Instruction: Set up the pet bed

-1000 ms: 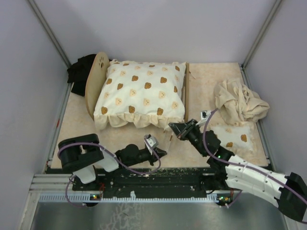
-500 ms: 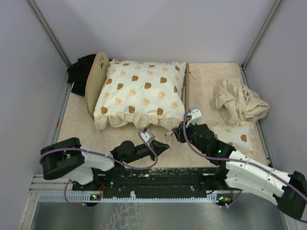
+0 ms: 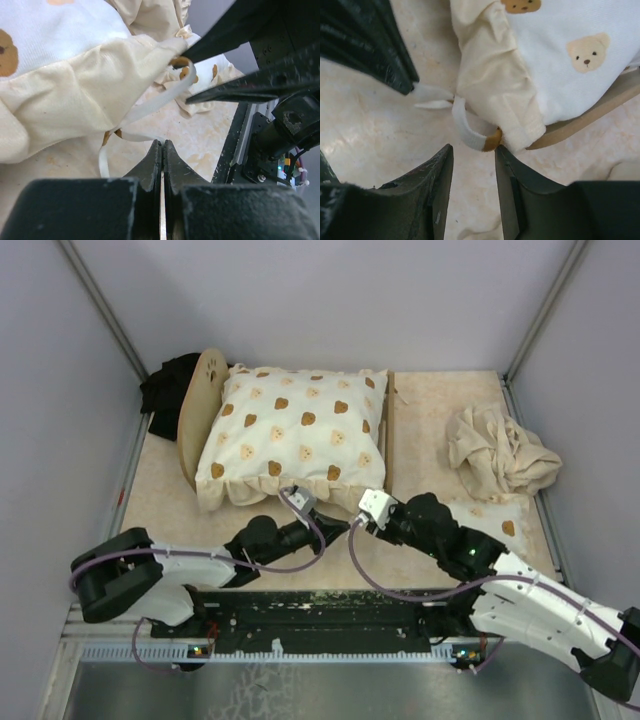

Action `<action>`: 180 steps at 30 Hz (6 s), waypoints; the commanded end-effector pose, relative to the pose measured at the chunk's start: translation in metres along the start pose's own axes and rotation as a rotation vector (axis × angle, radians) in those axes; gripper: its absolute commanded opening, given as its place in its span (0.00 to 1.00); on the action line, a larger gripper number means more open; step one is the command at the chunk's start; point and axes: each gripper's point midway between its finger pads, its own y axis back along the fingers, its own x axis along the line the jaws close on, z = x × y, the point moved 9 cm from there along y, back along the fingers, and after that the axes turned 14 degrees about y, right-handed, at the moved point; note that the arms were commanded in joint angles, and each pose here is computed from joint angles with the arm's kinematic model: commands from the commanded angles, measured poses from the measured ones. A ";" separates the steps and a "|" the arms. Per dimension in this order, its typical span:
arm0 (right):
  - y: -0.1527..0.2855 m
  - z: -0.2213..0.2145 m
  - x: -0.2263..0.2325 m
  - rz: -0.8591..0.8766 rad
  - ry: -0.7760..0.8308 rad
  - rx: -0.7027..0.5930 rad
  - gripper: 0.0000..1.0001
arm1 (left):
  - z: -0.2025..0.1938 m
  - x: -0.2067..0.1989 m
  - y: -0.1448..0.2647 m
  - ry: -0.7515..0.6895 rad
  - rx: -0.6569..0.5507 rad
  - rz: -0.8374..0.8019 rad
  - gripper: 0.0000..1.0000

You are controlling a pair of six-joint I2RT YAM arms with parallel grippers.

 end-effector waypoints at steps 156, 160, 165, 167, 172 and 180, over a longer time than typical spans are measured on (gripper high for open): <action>-0.037 -0.058 0.028 -0.454 -0.473 -0.355 0.00 | -0.015 0.024 0.029 0.196 0.282 -0.040 0.09; -0.038 -0.054 0.021 -0.412 -0.447 -0.358 0.00 | 0.003 0.021 0.011 0.136 0.265 -0.033 0.21; -0.039 -0.054 0.020 -0.396 -0.485 -0.289 0.00 | 0.030 0.011 -0.017 0.063 0.231 -0.050 0.36; -0.039 -0.055 0.022 -0.383 -0.530 -0.253 0.00 | 0.035 0.008 -0.025 0.050 0.230 -0.057 0.40; -0.035 -0.057 0.021 -0.404 -0.621 -0.168 0.00 | 0.033 0.003 -0.045 0.021 0.231 -0.052 0.45; -0.037 -0.054 0.021 -0.368 -0.677 -0.058 0.00 | 0.019 0.012 -0.073 0.006 0.234 0.034 0.47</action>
